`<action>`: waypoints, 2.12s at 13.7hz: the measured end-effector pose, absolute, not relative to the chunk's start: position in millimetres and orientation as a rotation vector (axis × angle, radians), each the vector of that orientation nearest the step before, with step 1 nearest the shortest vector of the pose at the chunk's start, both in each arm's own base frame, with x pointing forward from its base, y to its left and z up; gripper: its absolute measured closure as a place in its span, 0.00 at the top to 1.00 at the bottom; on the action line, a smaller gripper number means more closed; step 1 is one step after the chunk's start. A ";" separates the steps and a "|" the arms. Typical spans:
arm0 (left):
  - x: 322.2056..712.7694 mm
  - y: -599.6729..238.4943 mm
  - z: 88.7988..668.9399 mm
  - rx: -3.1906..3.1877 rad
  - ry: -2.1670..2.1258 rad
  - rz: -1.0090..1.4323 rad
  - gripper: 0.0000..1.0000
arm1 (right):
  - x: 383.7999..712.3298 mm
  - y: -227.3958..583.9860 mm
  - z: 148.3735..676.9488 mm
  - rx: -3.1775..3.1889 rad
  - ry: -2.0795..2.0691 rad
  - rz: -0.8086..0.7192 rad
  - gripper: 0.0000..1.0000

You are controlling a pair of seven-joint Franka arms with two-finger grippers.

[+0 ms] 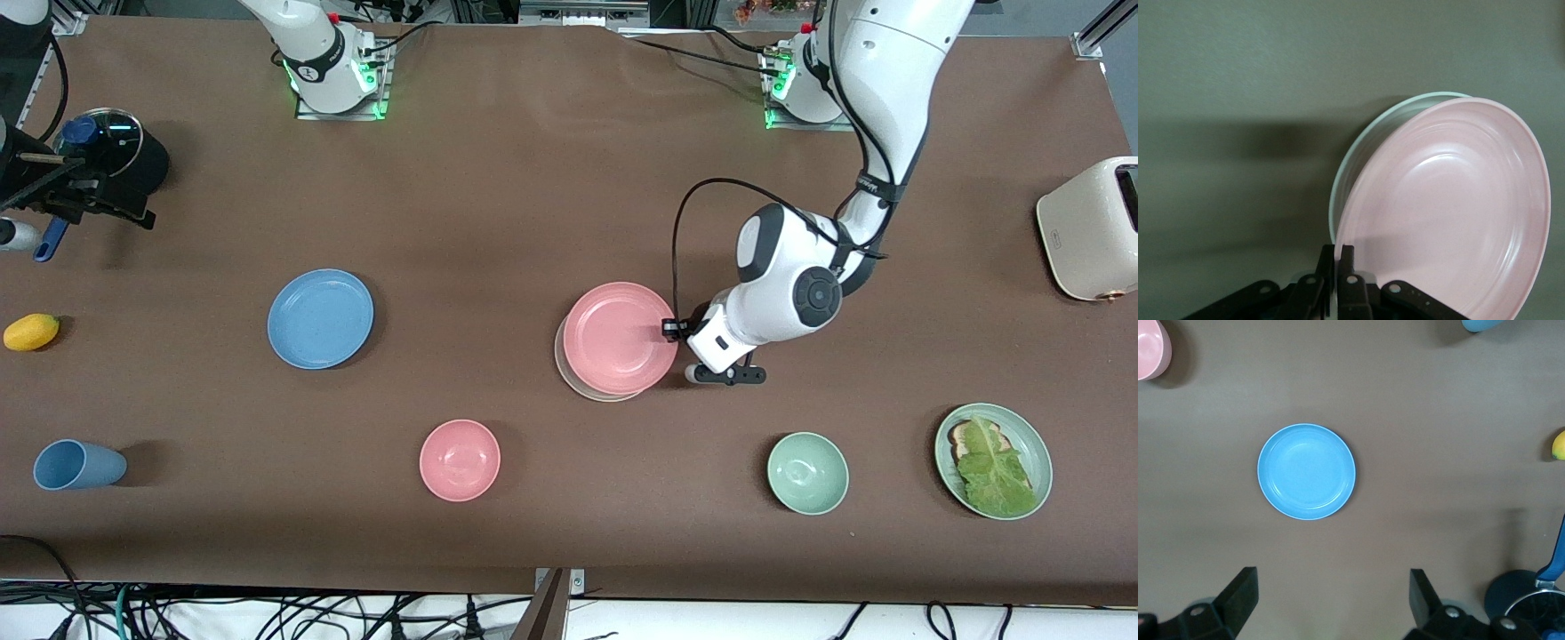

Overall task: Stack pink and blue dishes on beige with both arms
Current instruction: 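Open the left gripper to release the pink plate, then raise the left gripper away while the right gripper reaches the blue plate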

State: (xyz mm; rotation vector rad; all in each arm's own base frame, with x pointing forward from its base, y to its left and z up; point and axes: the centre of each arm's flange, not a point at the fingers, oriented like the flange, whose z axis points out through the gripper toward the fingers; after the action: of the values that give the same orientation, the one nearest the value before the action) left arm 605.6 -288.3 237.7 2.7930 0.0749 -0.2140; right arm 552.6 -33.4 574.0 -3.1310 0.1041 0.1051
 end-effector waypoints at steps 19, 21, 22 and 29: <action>611.0 -301.2 205.7 2.804 0.126 -0.155 0.58 | 552.6 -33.3 574.0 -3.131 0.104 0.105 1.00; 613.3 -301.3 208.9 2.802 0.128 -0.146 0.78 | 552.6 -33.3 574.0 -3.131 0.104 0.105 1.00; 615.2 -301.2 212.8 2.799 0.128 -0.139 0.89 | 552.6 -33.3 574.0 -3.131 0.104 0.105 1.00; 626.7 -270.5 268.3 2.897 0.029 -0.199 1.00 | 549.5 -33.4 566.1 -3.127 0.104 0.173 1.00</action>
State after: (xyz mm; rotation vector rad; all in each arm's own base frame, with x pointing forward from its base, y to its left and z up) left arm 626.7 -270.5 268.3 2.8967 0.0286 -0.1987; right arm 549.5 -33.4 566.1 -3.1269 0.1044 0.1731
